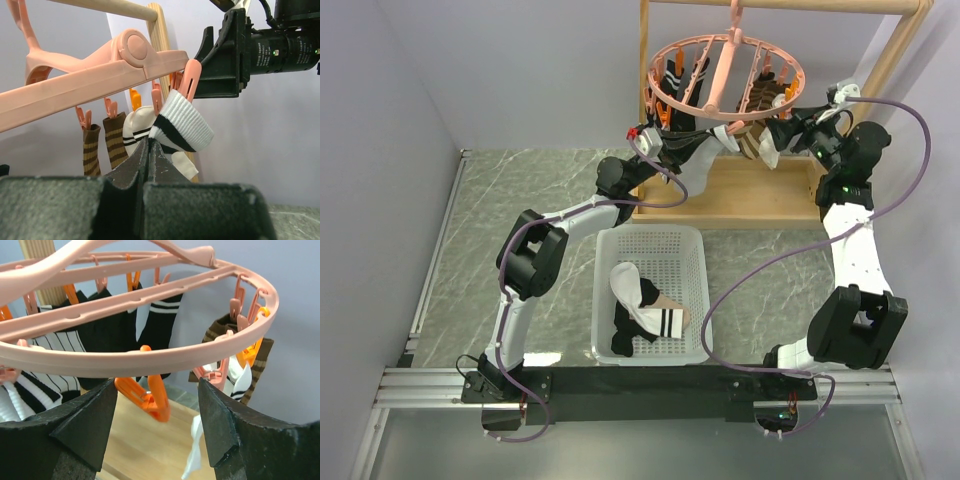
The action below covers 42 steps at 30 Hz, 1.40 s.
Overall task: Clip the socks to the hanger
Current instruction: Open the clamp at the hanger.
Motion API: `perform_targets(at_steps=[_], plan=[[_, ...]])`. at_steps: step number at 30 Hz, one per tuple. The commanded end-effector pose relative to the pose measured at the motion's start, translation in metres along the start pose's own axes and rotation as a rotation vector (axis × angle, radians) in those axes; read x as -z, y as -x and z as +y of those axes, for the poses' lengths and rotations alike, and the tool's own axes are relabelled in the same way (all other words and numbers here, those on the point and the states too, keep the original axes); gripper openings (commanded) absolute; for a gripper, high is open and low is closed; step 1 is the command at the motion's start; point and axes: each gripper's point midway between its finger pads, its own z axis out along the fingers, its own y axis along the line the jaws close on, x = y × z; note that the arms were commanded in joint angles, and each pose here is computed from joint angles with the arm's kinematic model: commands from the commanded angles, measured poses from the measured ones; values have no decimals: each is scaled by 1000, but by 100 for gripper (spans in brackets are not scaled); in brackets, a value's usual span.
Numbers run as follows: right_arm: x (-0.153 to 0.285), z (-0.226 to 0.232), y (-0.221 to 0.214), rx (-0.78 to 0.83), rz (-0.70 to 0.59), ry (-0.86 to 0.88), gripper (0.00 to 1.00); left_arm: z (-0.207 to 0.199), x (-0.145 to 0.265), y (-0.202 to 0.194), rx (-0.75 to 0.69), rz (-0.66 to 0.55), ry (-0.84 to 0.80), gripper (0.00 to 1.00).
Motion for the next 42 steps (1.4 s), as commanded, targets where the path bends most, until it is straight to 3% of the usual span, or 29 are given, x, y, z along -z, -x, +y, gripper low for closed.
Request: perform_targets(at_steps=[1, 9, 23, 26, 36, 39, 41, 42], plan=[[-4, 7, 23, 16, -82, 17, 72, -5, -10, 51, -44, -93, -34, 1], [-19, 13, 14, -2, -94, -7, 72, -5, -9, 50, -44, -89, -31, 0], [-17, 15, 26, -18, -171, -63, 62, -5, -8, 48, -41, -88, -31, 1], [-18, 17, 25, -16, -167, -58, 56, -5, -8, 47, -38, -88, -32, 1], [-20, 28, 31, -3, -145, 2, 22, -8, -5, 51, -21, -94, -29, 2], [-20, 31, 29, 0, -126, 21, 13, -9, -2, 51, 3, -71, -20, 14], [-19, 33, 29, -3, -117, 28, 10, -11, 1, 55, 8, -50, -15, 29], [-18, 35, 27, -7, -114, 34, 9, -12, 2, 55, 17, -35, -11, 42]])
